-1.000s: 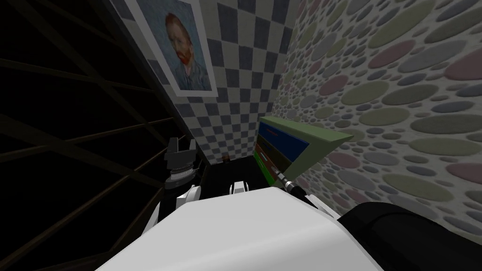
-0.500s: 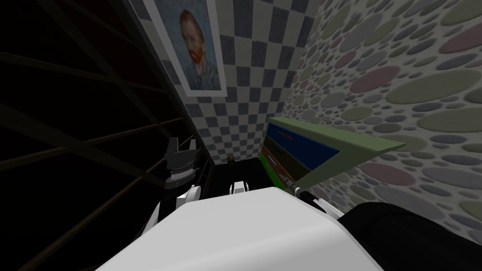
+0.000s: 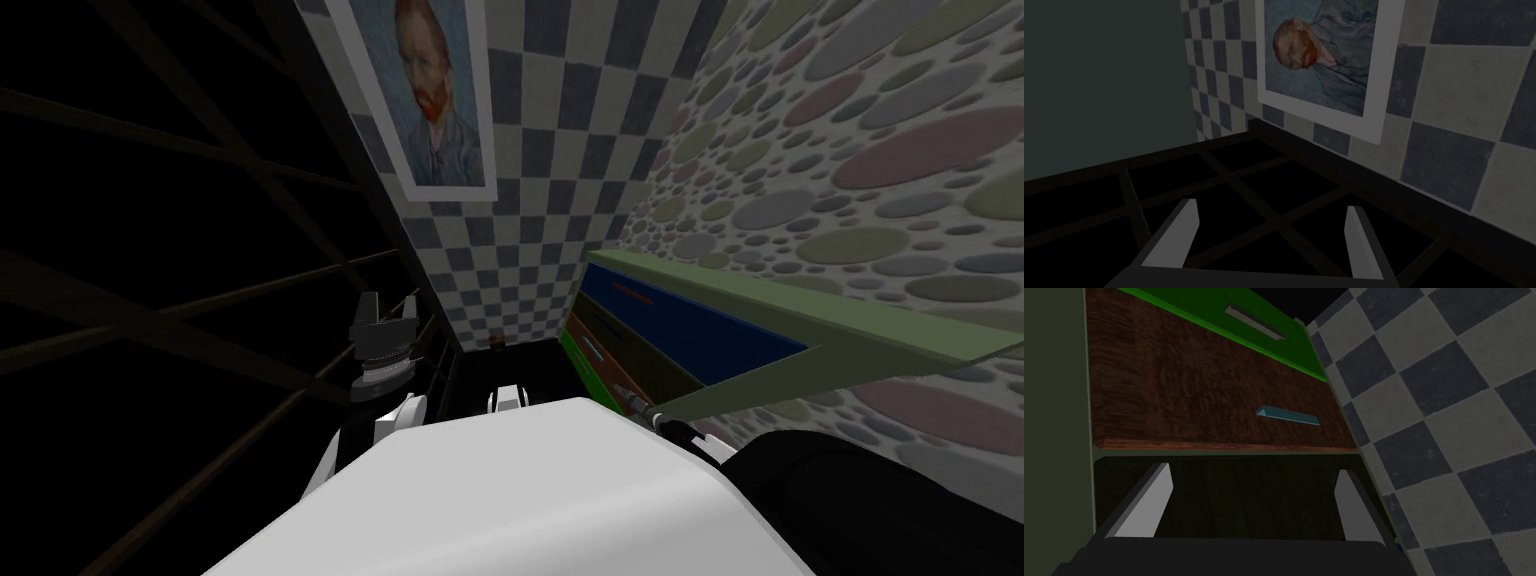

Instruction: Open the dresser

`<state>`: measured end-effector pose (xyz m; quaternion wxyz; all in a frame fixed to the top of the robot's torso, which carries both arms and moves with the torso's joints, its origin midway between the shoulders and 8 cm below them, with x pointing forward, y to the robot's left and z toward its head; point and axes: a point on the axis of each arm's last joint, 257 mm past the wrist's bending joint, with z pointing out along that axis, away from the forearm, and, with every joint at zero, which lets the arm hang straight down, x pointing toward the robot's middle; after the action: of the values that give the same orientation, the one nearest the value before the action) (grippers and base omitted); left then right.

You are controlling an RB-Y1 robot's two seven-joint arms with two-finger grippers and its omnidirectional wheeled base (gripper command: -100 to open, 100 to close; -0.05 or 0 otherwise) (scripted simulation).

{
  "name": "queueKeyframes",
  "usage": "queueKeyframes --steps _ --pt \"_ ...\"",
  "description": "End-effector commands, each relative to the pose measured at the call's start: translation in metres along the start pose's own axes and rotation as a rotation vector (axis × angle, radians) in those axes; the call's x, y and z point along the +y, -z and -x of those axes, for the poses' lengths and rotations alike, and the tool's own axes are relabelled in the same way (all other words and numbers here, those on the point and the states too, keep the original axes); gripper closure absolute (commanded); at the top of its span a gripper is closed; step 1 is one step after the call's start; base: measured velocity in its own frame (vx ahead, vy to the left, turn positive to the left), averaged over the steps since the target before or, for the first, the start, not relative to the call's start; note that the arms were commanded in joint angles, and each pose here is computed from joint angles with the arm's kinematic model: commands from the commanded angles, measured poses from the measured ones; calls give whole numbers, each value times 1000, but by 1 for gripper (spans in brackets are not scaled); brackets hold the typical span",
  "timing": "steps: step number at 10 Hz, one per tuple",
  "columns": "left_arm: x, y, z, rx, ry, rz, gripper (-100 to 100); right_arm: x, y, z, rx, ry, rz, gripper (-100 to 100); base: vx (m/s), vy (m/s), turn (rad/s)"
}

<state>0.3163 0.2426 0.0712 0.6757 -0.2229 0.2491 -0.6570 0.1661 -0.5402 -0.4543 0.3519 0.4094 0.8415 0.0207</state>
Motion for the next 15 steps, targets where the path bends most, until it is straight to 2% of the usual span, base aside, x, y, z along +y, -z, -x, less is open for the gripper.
queueKeyframes --steps 1,2,3,4,5,6,7,8,10,11,12,13,14,15 --pt "0 0 0 0 0 0 0 -67 12 16 -6 63 -151 -100 95 140 116" --pt "0 0 0 0 0 0 0 -101 21 30 -12 103 -232 -100 189 188 180" --pt "0 0 0 0 0 0 0 -114 24 34 -14 109 -260 -100 166 142 61" --pt "0 0 0 0 0 0 0 -145 36 53 -26 153 -340 -100 127 142 122" --pt "0 0 0 0 0 0 0 -153 39 54 -27 154 -358 -100 101 105 55" --pt "0 0 0 0 0 0 0 -189 57 76 -42 199 -450 -100 124 130 92" --pt "0 0 0 0 0 0 0 -190 57 77 -43 199 -455 -100 101 101 59" --pt "0 0 0 0 0 0 0 -223 77 102 -63 243 -549 -100 138 119 102" --pt "0 0 0 0 0 0 0 -224 78 102 -63 243 -549 -100 70 55 32" --pt "0 0 0 0 0 0 0 -248 97 128 -84 287 -629 -100 67 67 111" --pt "0 0 0 0 0 0 0 -253 100 129 -85 287 -640 -100 79 79 61" --pt "0 0 0 0 0 0 0 -272 119 155 -108 329 -711 -100 102 87 95" --pt "0 0 0 0 0 0 0 -278 124 157 -110 329 -726 -100 101 76 53" --pt "0 0 0 0 0 0 0 -295 144 181 -134 367 -796 -100 106 85 112"
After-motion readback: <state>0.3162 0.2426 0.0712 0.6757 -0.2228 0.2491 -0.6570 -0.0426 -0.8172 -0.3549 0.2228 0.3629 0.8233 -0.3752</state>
